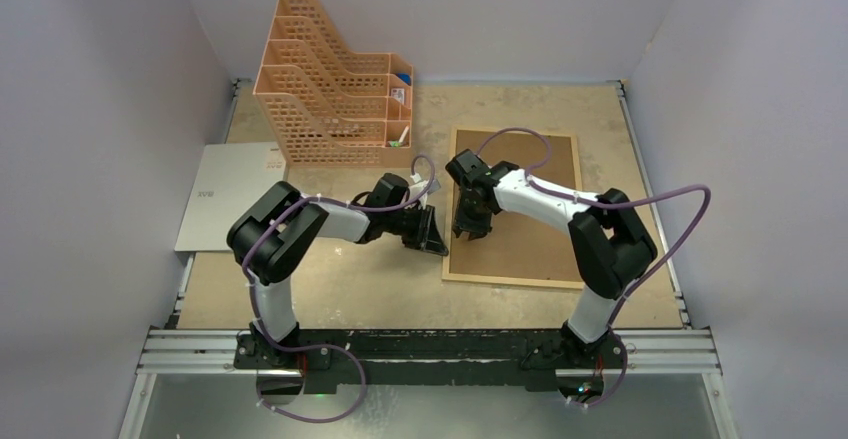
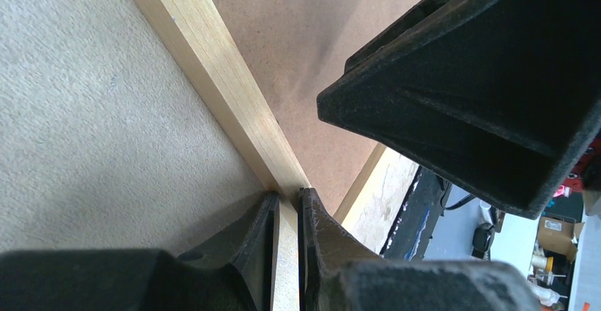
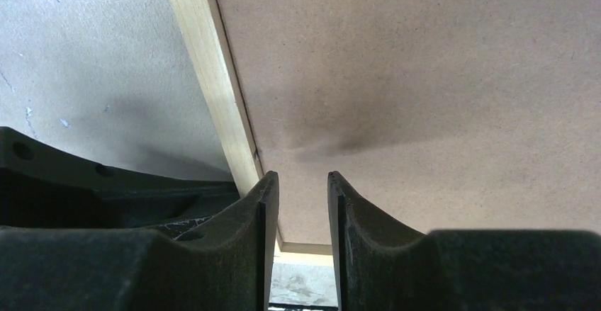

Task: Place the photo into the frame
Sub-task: Adjust the photo frame at the center of the board.

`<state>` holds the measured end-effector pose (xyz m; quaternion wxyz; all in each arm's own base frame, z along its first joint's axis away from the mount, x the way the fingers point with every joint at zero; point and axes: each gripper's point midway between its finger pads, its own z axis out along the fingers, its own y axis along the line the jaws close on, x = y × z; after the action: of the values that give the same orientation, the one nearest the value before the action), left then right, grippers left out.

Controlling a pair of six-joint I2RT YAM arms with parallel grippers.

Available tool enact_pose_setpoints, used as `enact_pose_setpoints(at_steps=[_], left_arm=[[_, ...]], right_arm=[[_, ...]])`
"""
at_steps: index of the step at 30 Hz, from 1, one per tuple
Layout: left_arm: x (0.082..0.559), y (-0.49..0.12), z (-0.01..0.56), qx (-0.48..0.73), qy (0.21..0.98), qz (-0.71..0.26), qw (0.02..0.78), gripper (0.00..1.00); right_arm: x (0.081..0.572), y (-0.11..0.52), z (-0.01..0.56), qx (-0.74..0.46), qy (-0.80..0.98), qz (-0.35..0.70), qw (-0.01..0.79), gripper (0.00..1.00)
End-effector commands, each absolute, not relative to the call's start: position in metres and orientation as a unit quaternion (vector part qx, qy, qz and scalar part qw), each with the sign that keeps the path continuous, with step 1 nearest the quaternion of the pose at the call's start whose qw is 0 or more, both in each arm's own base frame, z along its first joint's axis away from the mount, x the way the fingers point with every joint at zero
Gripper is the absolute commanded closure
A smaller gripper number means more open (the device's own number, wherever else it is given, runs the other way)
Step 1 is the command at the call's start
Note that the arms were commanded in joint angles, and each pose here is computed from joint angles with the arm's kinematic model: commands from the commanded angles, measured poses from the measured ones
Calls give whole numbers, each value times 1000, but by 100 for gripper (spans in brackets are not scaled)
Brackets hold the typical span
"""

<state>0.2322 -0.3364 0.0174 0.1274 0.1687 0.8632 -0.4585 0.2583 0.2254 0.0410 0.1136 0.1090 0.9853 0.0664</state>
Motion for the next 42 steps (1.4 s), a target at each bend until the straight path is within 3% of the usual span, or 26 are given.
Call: enact_pose_setpoints(at_steps=[1, 13, 37, 42], left_arm=[[222, -302, -39, 156, 918, -348, 110, 93], [222, -300, -42, 161, 921, -336, 112, 94], [224, -297, -46, 164, 926, -323, 109, 95], [224, -297, -48, 164, 927, -321, 107, 95]], right_arm=[[256, 218, 34, 95, 988, 38, 113, 64], [258, 236, 24, 77, 989, 78, 101, 55], [239, 225, -11, 51, 996, 48, 62, 57], [235, 236, -3, 31, 992, 96, 71, 58]])
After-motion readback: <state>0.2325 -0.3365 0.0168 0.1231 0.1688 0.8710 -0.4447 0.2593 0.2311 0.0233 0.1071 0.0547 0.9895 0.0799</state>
